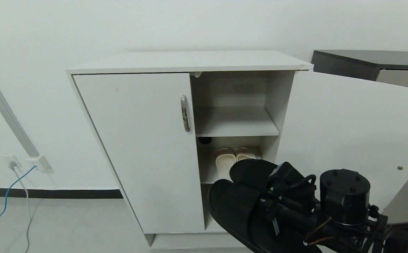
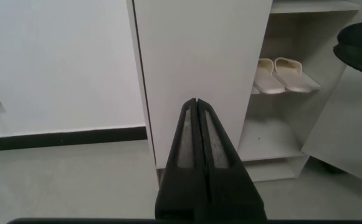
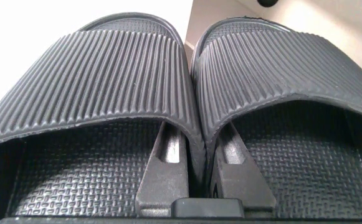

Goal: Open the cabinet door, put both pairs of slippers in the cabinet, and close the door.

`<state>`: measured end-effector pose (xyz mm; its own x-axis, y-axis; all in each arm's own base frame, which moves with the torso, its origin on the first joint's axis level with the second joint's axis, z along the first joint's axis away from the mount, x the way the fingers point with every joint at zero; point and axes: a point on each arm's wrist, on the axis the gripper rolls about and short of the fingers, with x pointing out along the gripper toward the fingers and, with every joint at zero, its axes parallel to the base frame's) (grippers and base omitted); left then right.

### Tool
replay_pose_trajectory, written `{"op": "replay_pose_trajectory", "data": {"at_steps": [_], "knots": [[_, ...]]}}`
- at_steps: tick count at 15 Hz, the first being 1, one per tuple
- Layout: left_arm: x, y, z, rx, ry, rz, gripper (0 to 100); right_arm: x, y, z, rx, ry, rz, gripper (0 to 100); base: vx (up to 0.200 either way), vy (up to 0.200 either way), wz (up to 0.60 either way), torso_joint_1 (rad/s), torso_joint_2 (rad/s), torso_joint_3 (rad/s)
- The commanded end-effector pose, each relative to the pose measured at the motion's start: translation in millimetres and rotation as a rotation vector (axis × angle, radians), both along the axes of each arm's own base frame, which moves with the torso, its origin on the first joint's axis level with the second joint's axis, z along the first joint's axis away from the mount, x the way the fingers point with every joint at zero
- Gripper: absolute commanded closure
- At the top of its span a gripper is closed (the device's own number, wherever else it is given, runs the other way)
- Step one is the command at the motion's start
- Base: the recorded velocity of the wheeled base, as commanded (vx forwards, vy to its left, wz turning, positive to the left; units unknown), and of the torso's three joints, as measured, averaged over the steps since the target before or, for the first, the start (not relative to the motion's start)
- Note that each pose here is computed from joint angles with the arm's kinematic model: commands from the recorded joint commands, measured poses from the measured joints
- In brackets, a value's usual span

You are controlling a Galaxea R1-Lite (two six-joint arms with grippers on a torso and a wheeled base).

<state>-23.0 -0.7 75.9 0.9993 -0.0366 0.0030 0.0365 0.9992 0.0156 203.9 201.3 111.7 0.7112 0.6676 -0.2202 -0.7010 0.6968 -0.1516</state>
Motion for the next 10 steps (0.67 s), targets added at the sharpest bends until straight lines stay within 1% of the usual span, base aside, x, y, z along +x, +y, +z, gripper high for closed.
{"op": "replay_pose_trajectory", "data": {"at_steps": [1,2,3,4,5,6,7,8,9,10], "knots": [[0.1,0.0,0.0,0.001,0.001,0.0,100,3.3,15.9,-15.3,-0.025,0.026,-0.037,100,0.0,0.0,0.0,0.0,0.0,0.0],[0.2,0.0,-0.4,0.003,0.003,0.0,100,4.2,21.1,-15.9,-0.017,0.025,-0.063,100,0.0,0.0,0.0,0.0,0.0,0.0],[0.2,0.0,-0.4,0.004,0.003,0.0,100,8.9,42.1,-12.5,0.043,0.02,-0.152,100,0.0,0.0,0.0,-0.017,0.2,0.154],[0.2,0.0,-0.4,0.003,0.003,0.0,100,13.6,56.2,-7.7,0.087,0.007,-0.215,100,0.0,0.0,0.0,-0.007,0.11,0.085],[0.2,0.0,-0.4,0.003,0.003,0.0,100,18.4,66.5,-4.2,0.099,-0.005,-0.277,100,0.0,0.0,0.0,0.002,0.08,0.051],[0.2,0.0,-0.4,0.003,0.003,0.0,100,23.4,72.1,-0.9,0.094,-0.005,-0.325,100,0.0,0.0,0.0,0.0,0.0,0.0],[0.1,0.0,0.0,0.003,0.001,0.0,100,28.6,77.7,5.8,0.108,0.012,-0.364,100,0.0,0.0,0.0,0.0,0.0,0.0],[0.2,0.0,-0.4,0.003,0.003,0.0,100,34.5,83.3,14.7,0.129,0.033,-0.432,100,0.0,0.0,0.0,0.0,0.0,0.0],[0.2,0.0,-0.4,0.003,0.003,0.0,100,36.8,85.4,18.4,0.136,0.037,-0.461,100,0.0,0.0,0.0,0.0,0.0,0.0],[0.1,0.0,0.0,0.001,0.001,0.0,100,43.7,93.3,32.5,0.153,0.049,-0.563,100,0.0,0.0,0.0,0.0,0.0,0.0]]}}
